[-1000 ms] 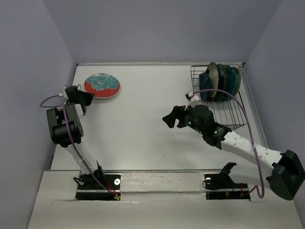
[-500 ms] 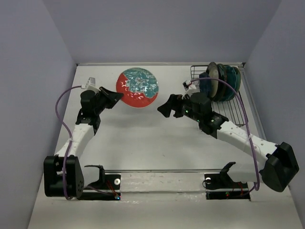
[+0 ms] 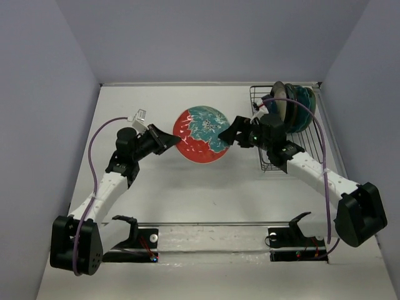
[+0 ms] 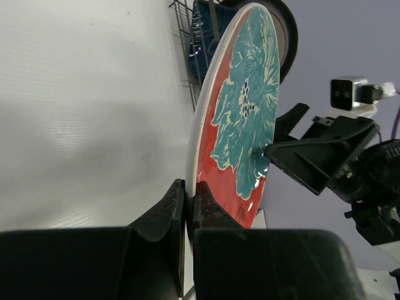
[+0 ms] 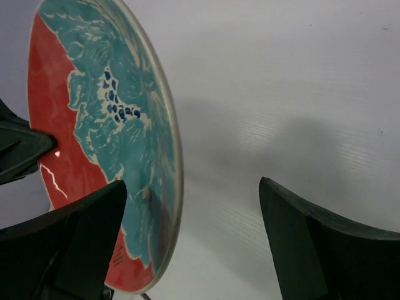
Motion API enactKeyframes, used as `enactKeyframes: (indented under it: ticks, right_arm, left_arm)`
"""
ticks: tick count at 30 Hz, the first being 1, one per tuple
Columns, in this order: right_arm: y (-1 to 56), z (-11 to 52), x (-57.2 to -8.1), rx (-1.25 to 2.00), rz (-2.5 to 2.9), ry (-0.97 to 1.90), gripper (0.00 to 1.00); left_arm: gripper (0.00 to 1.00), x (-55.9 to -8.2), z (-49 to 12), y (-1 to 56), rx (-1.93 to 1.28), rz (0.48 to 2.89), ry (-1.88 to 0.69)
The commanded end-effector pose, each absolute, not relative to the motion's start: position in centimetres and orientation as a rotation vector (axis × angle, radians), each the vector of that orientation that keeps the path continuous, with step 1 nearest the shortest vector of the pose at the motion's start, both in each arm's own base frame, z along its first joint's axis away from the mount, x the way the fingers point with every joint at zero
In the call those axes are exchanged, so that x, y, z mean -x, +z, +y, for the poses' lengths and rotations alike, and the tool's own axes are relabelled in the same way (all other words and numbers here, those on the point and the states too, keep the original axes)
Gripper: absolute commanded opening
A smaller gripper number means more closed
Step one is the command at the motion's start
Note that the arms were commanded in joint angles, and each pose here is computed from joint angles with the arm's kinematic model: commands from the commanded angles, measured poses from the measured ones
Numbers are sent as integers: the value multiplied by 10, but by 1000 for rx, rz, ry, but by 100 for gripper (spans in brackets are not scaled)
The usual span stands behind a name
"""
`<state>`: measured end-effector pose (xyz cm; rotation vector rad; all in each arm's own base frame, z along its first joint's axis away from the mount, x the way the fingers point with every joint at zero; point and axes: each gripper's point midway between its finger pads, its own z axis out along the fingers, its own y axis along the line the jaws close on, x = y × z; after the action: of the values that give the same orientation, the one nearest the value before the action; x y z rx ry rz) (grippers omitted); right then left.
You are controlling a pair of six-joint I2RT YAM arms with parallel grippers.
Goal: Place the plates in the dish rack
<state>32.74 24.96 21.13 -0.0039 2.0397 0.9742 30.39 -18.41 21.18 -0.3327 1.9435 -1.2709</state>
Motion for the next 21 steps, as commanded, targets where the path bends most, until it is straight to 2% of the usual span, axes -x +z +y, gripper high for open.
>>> enactKeyframes:
  ticks: [1, 2, 3, 5, 6, 7, 9, 10, 12, 13, 15, 16, 18, 19, 21]
  right_arm:
    - [212, 259, -322, 35, 2002, 1083, 88]
    - [213, 260, -319, 39, 1995, 1107, 83]
    - [222, 264, -317, 51, 1961, 1171, 71]
    - [224, 268, -307, 73, 1938, 1240, 61]
    - [227, 271, -302, 87, 1927, 1278, 49]
    - [229, 272, -300, 81, 1910, 1310, 43]
    - [233, 273, -296, 96, 1896, 1350, 38]
    - [235, 274, -295, 97, 1889, 1372, 25]
    - [236, 275, -294, 96, 1883, 1409, 7]
    - [236, 272, -295, 87, 1878, 1413, 7]
    - [242, 269, -294, 82, 1857, 1430, 7]
    - [245, 268, -293, 81, 1847, 1428, 7]
    - [255, 255, -301, 40, 1806, 1385, 7]
    - [267, 248, -300, 40, 1774, 1364, 7]
    - [289, 229, -309, 8, 1737, 1243, 7]
  left_arm:
    - [6, -279, -201, 318, 67, 1635, -1466]
    - [6, -276, -203, 318, 51, 1636, -1474]
    - [6, -275, -203, 319, 42, 1634, -1473]
    - [6, -271, -205, 318, 28, 1638, -1481]
    - [6, -270, -205, 317, 24, 1639, -1482]
    - [6, -269, -205, 316, 13, 1642, -1484]
    - [6, -268, -206, 315, 8, 1646, -1487]
    - [6, -268, -207, 314, 5, 1647, -1486]
    - [6, -268, -208, 312, -11, 1656, -1485]
    - [19, -267, -209, 312, -24, 1659, -1489]
    - [37, -267, -209, 311, -50, 1669, -1471]
    - [58, -267, -209, 310, -60, 1675, -1461]
    - [75, -271, -207, 307, -101, 1698, -1389]
    - [87, -276, -202, 307, -94, 1698, -1325]
    - [95, -281, -190, 303, -119, 1738, -1159]
